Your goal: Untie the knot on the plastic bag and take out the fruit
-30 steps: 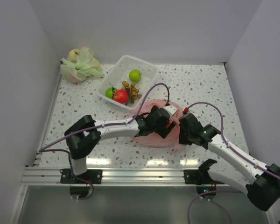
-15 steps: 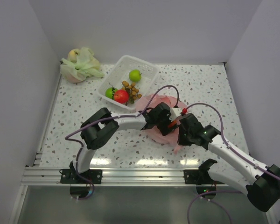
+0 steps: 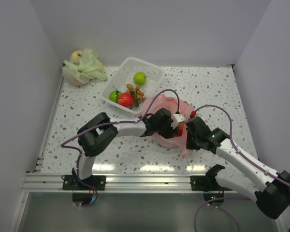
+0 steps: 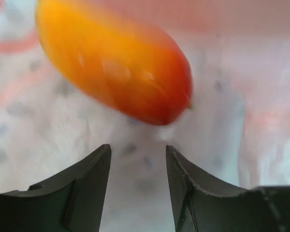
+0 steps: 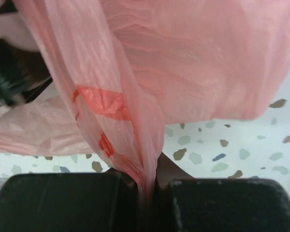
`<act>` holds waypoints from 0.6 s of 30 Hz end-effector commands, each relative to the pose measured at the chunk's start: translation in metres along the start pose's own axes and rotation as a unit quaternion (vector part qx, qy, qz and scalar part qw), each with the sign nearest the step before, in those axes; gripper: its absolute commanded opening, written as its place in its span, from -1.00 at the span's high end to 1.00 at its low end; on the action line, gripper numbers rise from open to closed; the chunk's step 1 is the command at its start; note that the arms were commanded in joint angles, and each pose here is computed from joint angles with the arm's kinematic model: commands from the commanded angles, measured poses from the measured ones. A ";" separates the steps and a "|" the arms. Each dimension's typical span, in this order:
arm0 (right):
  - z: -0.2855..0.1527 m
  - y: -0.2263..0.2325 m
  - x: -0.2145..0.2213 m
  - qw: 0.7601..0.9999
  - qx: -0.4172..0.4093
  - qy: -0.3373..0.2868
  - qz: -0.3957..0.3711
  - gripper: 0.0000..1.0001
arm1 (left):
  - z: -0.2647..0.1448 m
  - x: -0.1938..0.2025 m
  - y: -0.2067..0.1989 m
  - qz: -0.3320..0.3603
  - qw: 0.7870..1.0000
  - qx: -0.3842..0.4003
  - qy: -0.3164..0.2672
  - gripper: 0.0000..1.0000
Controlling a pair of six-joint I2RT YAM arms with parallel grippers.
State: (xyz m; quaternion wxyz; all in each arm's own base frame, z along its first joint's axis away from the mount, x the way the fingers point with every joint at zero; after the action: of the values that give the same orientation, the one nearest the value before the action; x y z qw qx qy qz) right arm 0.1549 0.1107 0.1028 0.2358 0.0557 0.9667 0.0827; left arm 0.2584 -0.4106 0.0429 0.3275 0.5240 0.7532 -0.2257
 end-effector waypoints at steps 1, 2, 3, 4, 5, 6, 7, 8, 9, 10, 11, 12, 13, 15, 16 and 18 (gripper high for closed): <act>-0.014 -0.010 -0.019 0.997 0.057 -0.040 0.045 0.91 | -0.023 0.007 -0.013 -0.081 0.997 -0.002 -0.010 -0.10; -0.014 -0.019 -0.018 0.994 0.089 -0.039 0.048 0.83 | -0.027 0.010 -0.015 -0.098 0.995 -0.005 -0.011 -0.12; -0.018 -0.020 -0.021 0.993 0.100 -0.043 0.054 0.60 | -0.036 0.006 -0.017 -0.128 0.991 -0.012 -0.023 -0.21; -0.020 -0.022 -0.023 0.991 0.109 -0.044 0.059 0.44 | -0.040 0.021 -0.020 -0.145 0.989 -0.014 -0.010 -0.25; -0.023 -0.024 -0.024 0.990 0.122 -0.042 0.052 0.30 | -0.045 0.024 -0.023 -0.159 0.987 -0.014 -0.010 -0.29; -0.026 -0.023 -0.028 0.991 0.120 -0.043 0.044 0.17 | -0.055 0.017 -0.025 -0.178 0.984 -0.016 -0.024 -0.36; -0.034 -0.016 -0.037 0.993 0.105 -0.050 0.025 -0.04 | -0.059 0.023 -0.028 -0.189 0.982 -0.019 -0.020 -0.39; -0.040 -0.014 -0.041 0.994 0.097 -0.051 0.014 -0.16 | -0.064 0.021 -0.032 -0.194 0.980 -0.020 -0.025 -0.44; -0.052 -0.004 -0.051 0.995 0.073 -0.061 0.006 -0.25 | -0.074 0.012 -0.034 -0.203 0.978 -0.026 -0.042 -0.53; -0.058 0.000 -0.057 0.996 0.060 -0.062 -0.022 -0.48 | -0.078 0.010 -0.036 -0.205 0.977 -0.028 -0.046 -0.56; -0.064 0.005 -0.061 0.996 0.048 -0.062 -0.035 -0.57 | -0.081 0.006 -0.041 -0.203 0.978 -0.027 -0.051 -0.59; -0.074 0.016 -0.070 0.997 0.026 -0.065 -0.041 -0.65 | -0.086 0.000 -0.041 -0.205 0.976 -0.036 -0.060 -0.64; -0.079 0.019 -0.075 0.996 0.020 -0.065 -0.052 -0.74 | -0.088 -0.004 -0.045 -0.204 0.976 -0.037 -0.064 -0.66; -0.082 0.028 -0.085 0.996 0.018 -0.064 -0.056 -0.93 | -0.093 -0.009 -0.042 -0.216 0.972 -0.054 -0.075 -0.72; -0.081 0.029 -0.088 0.996 0.023 -0.064 -0.057 -0.97 | -0.094 -0.009 -0.042 -0.221 0.971 -0.053 -0.078 -0.75; -0.075 0.029 -0.095 0.995 0.042 -0.069 -0.056 -0.97 | -0.095 -0.011 -0.035 -0.235 0.965 -0.081 -0.084 -0.80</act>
State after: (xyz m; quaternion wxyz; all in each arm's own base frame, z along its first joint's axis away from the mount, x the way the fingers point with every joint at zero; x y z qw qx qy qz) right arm 0.2028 0.1170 0.2214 0.3217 0.0415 0.9443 0.0548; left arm 0.1891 -0.3643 0.0982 0.3298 0.3413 0.8341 -0.2812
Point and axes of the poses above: each gripper's point midway between its finger pads, its own z axis out along the fingers, its own y axis along the line the jaws close on, x = y × z, the point moved 3 cm from there along -z, back along the fingers, and after that the axes turned 4 degrees about z, right-handed, at the moved point
